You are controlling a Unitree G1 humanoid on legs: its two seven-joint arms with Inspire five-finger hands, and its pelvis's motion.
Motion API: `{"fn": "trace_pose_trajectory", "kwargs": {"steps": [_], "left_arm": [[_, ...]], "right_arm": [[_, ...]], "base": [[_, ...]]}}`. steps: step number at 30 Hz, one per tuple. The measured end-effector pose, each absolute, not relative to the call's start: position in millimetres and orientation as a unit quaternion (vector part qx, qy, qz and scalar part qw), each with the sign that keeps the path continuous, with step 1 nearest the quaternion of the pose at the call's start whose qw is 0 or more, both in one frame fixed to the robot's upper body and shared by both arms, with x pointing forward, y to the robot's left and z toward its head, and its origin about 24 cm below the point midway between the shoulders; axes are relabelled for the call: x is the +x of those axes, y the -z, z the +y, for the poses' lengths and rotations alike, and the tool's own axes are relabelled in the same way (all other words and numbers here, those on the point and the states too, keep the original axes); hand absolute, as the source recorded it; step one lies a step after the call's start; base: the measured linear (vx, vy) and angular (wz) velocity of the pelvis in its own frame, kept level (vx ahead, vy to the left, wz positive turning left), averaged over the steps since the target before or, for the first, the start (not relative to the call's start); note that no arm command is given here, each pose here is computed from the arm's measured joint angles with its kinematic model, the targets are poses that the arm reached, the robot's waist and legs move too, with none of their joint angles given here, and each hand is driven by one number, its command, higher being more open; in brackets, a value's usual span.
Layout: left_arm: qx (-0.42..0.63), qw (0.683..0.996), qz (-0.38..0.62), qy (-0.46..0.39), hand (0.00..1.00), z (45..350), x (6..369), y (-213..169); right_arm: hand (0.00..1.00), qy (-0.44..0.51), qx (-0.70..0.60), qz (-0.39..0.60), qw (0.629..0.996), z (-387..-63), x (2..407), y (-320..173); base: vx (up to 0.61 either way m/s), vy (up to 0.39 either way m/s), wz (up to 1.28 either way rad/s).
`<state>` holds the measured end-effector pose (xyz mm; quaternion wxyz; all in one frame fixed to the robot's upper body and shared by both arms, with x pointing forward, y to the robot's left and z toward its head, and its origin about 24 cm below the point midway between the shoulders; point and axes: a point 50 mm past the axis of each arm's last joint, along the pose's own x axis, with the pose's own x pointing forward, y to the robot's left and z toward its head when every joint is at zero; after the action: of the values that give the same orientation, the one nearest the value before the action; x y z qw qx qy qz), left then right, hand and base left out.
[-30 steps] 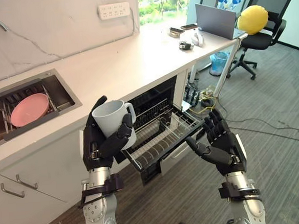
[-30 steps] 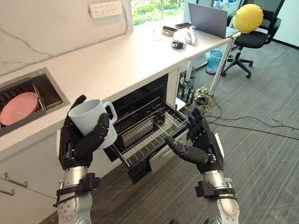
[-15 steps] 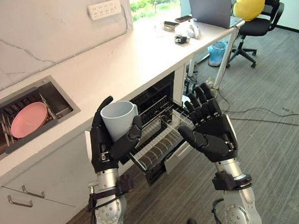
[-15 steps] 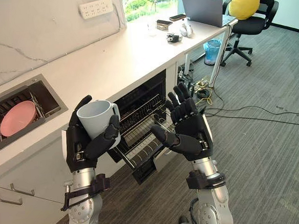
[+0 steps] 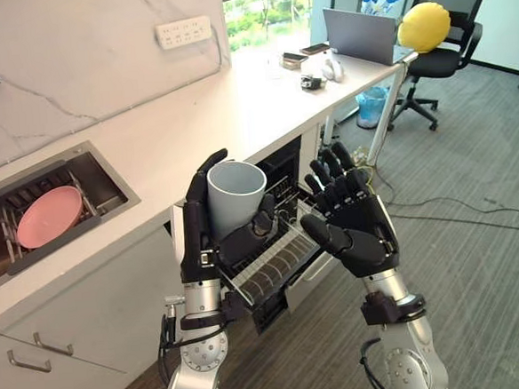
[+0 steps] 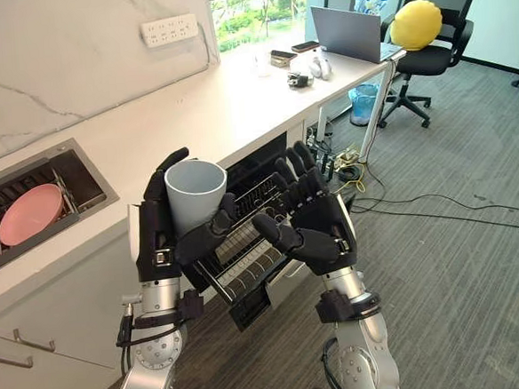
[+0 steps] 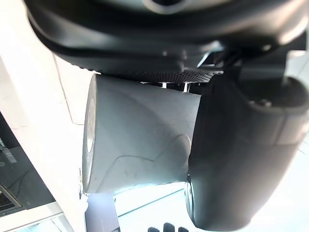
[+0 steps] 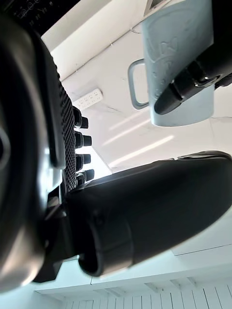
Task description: Walk over to the sink, pick up the cup, carry it to the dishwasher, place the cup inside the dishwasher, then close the dishwasher door
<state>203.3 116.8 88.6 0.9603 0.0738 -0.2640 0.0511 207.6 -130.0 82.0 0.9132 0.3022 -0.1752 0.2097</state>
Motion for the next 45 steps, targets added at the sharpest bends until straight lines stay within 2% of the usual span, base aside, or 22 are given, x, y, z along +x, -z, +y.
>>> {"fn": "trace_pose_trajectory", "kwargs": {"steps": [16,30,45], "left_arm": [[0.097,0.947,-0.304,-0.017,0.0,104.2,203.6,-97.0],[0.093,0.946,-0.311,0.026,0.0,93.4,203.1,-100.3],[0.092,0.945,-0.31,0.043,0.0,88.9,202.0,-100.0]], "right_arm": [[1.0,-0.255,0.236,-0.102,0.932,-111.1,212.3,-77.3],[1.0,-0.246,0.229,-0.136,0.932,-107.8,223.8,-99.5],[1.0,-0.234,0.252,-0.132,0.93,-109.8,225.5,-100.0]], "base": [[-0.01,-0.01,0.0],[0.0,-0.005,0.0],[0.0,0.0,0.0]]}}
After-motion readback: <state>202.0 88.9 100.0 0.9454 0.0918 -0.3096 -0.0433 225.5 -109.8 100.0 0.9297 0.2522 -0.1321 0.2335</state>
